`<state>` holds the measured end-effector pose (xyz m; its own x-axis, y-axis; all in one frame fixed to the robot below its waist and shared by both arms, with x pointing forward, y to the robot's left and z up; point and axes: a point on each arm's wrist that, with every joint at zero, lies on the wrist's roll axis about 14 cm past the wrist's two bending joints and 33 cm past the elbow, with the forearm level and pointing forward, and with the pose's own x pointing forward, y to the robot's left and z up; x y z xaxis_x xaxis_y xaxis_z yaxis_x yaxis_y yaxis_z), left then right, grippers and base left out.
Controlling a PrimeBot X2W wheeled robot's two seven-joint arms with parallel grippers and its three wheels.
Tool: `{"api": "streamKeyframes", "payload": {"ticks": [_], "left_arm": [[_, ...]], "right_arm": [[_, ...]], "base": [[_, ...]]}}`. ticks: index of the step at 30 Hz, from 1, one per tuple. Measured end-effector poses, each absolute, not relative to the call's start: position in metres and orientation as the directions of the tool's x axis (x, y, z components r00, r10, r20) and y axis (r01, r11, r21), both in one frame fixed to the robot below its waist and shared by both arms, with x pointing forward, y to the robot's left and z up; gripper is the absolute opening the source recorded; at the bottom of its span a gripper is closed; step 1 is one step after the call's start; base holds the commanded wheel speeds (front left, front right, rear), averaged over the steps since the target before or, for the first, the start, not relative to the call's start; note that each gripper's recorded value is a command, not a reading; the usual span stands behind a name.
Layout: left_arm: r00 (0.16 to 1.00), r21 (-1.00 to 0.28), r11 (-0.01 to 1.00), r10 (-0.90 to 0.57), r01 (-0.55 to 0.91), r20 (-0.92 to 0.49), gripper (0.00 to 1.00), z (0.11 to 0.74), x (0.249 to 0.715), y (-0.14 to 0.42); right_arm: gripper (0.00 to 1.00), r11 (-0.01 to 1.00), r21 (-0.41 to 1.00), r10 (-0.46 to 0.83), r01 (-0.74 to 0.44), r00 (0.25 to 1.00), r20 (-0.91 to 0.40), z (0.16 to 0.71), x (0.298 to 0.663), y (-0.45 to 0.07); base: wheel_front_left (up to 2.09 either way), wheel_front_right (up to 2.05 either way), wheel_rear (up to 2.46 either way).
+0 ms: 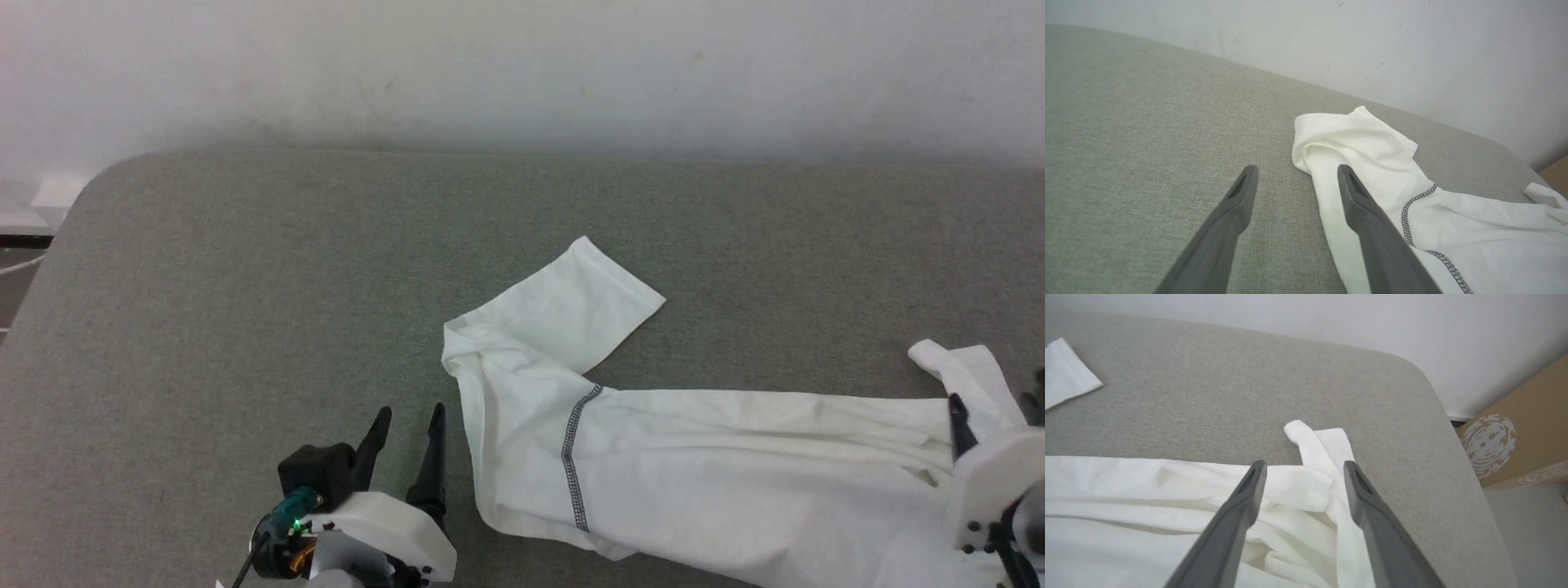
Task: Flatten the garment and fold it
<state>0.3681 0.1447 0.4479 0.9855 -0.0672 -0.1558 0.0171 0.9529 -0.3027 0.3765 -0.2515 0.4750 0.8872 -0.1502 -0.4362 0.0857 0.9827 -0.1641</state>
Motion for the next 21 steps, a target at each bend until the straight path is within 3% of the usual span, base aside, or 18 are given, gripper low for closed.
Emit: {"api": "streamKeyframes", "payload": {"ticks": [5, 11, 18, 20, 21], "left_arm": [[0.985, -0.309, 0.951, -0.055, 0.003, -0.161, 1.00, 0.445, 0.364, 0.148], [0.985, -0.314, 0.949, -0.042, -0.012, -0.166, 1.00, 0.444, 0.363, 0.151], [0.982, -0.313, 0.948, -0.001, -0.058, -0.187, 1.00, 0.438, 0.361, 0.162], [0.980, -0.311, 0.947, 0.011, -0.073, -0.196, 1.00, 0.435, 0.361, 0.166], [0.980, -0.310, 0.947, 0.019, -0.081, -0.200, 1.00, 0.434, 0.360, 0.168]], "right_arm": [[1.00, 0.960, -0.237, -0.016, -0.148, 0.818, -0.575, 0.461, 0.393, -0.211], [1.00, 0.931, -0.243, -0.026, -0.271, 0.616, -0.788, 0.408, 0.391, -0.210], [1.00, 0.907, -0.256, -0.057, -0.335, 0.503, -0.862, 0.376, 0.402, -0.212], [0.00, 0.901, -0.260, -0.056, -0.346, 0.503, -0.863, 0.372, 0.410, -0.211], [0.00, 0.900, -0.258, -0.045, -0.353, 0.511, -0.858, 0.370, 0.413, -0.208]], "base": [[0.00, 0.00, 0.00], [0.00, 0.00, 0.00], [0.00, 0.00, 0.00], [0.00, 0.00, 0.00], [0.00, 0.00, 0.00]]}}
